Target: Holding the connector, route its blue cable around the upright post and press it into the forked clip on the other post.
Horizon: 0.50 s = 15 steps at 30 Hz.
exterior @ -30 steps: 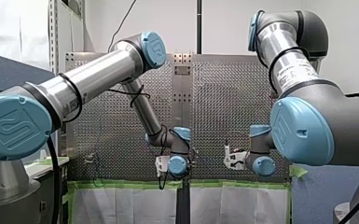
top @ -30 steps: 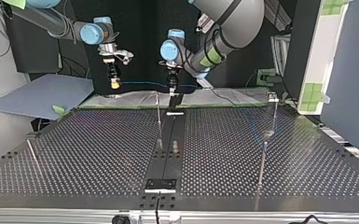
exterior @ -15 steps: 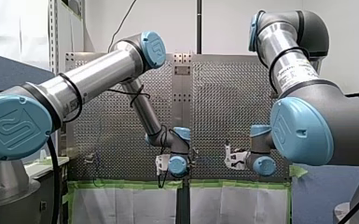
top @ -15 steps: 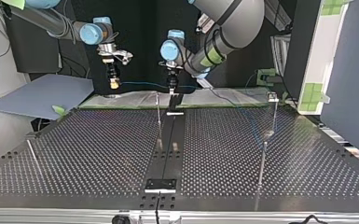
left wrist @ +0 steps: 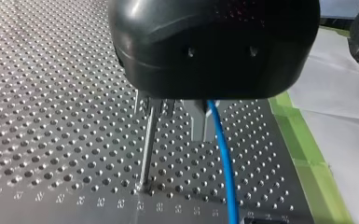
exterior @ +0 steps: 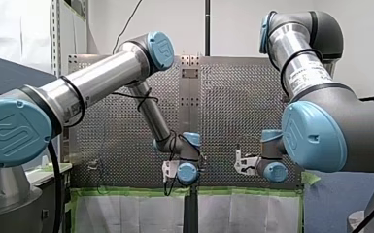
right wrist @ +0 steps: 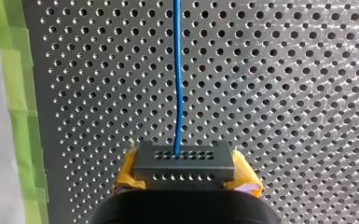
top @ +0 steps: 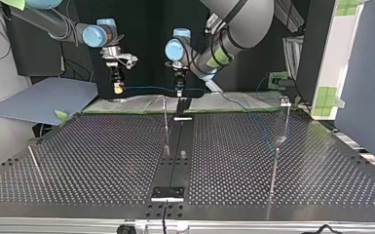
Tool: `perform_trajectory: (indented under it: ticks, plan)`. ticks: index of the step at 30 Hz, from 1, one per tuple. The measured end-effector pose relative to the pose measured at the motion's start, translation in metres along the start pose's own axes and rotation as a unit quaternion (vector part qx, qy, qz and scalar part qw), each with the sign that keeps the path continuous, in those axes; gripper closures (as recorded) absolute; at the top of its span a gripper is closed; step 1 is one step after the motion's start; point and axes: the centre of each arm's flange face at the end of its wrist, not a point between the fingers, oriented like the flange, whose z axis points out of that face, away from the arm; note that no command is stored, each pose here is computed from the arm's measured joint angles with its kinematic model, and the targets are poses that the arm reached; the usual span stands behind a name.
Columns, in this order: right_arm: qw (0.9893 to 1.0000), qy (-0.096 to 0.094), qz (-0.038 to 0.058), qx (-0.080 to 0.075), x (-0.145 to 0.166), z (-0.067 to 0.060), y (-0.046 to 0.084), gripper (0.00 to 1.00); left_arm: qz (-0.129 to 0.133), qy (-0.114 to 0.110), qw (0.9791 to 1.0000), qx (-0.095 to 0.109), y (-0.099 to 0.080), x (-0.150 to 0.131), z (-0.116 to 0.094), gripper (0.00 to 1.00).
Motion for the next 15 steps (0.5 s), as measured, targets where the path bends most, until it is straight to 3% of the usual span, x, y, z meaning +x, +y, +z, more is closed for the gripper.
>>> perform_trajectory:
  ticks: [6,15]
  plan:
    - [1.0000,0.007,0.0052,0.000,0.004,0.007,0.001,0.69,0.001,-0.002,1.0000,0.005,-0.008,0.000,-0.006,1.00]
    - [0.9998,0.014,0.0100,-0.002,0.007,0.013,0.004,0.69,-0.004,-0.011,0.9999,0.008,-0.016,-0.010,0.002,1.00]
